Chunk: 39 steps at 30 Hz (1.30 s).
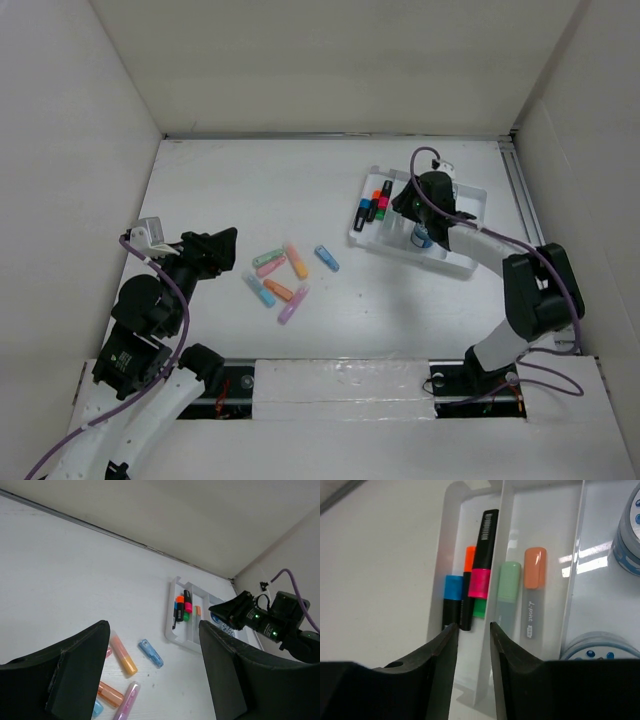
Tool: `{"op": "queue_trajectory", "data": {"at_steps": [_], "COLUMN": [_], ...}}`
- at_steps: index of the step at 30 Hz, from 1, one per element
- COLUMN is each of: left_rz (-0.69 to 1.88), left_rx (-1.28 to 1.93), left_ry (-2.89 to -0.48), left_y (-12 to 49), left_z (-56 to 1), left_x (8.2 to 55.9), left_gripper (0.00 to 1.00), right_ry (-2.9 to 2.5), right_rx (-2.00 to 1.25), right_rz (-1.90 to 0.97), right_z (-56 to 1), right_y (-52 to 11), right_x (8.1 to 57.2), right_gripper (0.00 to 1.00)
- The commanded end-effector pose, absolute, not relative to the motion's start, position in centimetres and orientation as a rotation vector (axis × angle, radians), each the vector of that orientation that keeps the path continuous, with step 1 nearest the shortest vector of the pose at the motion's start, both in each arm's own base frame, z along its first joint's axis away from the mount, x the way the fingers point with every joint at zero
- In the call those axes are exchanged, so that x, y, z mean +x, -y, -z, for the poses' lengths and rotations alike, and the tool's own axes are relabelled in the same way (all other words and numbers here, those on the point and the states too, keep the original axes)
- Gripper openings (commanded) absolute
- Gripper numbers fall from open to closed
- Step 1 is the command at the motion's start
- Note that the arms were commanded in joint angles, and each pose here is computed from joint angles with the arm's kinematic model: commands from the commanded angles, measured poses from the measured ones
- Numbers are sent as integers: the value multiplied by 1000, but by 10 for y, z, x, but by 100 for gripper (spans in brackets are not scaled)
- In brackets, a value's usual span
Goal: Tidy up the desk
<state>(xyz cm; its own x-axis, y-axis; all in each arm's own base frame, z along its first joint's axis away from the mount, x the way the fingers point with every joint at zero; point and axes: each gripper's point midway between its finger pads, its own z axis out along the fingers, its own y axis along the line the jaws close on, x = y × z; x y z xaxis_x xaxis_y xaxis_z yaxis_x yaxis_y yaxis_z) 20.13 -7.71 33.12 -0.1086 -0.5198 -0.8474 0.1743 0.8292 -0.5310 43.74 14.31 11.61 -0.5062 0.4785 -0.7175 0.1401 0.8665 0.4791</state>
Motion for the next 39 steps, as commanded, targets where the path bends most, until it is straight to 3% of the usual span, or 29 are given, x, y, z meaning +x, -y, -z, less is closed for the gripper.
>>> {"op": "queue_trajectory", "data": {"at_steps": [1,2,3,4,13,16,18,21,23,25,26,30,39], "left_rz": [614,612,609,610,583,578,577,578,579,577,580,582,584], "left_rx": [-269,-270,-271,-272,-306,-307,-306,-307,-312,-312,-310,-301,-307], "left_ry": [-1543,-1542,-1546,-1546,-1562,-1569,-1569,-1570,-1566,-1565,-1565,-1564,-1554], "left_y": [79,79,79,79,76,76,76,76,75,75,75,76,74], "left_z": [-338,-338,-337,-338,-334,-333,-332,-332,-333,-333,-333,-334,-336], "left_x": [203,203,204,204,208,209,210,210,209,209,209,208,206], "left_gripper": [68,68,68,68,65,49,34,26,26,35,35,48,53], "right_ry": [-1953,-1967,-1949,-1955,-2011,-2052,-2064,-2092,-2116,-2117,-2116,-2118,-2167], "right_rx": [360,294,240,187,-385,-502,-549,-621,-658,-679,-681,-671,-701], "right_rz": [-547,-585,-626,-629,-807,-770,-770,-755,-723,-700,-699,-662,-573], "right_z": [-170,-168,-179,-179,-155,-136,-128,-108,-96,-90,-90,-79,-47], "right_y": [-158,-177,-190,-201,-360,-394,-409,-439,-457,-471,-471,-486,-493], "right_x": [434,420,412,403,283,250,235,216,209,209,209,215,222], "right_gripper": [35,15,3,0,0,7,19,37,40,45,47,51,52]}}
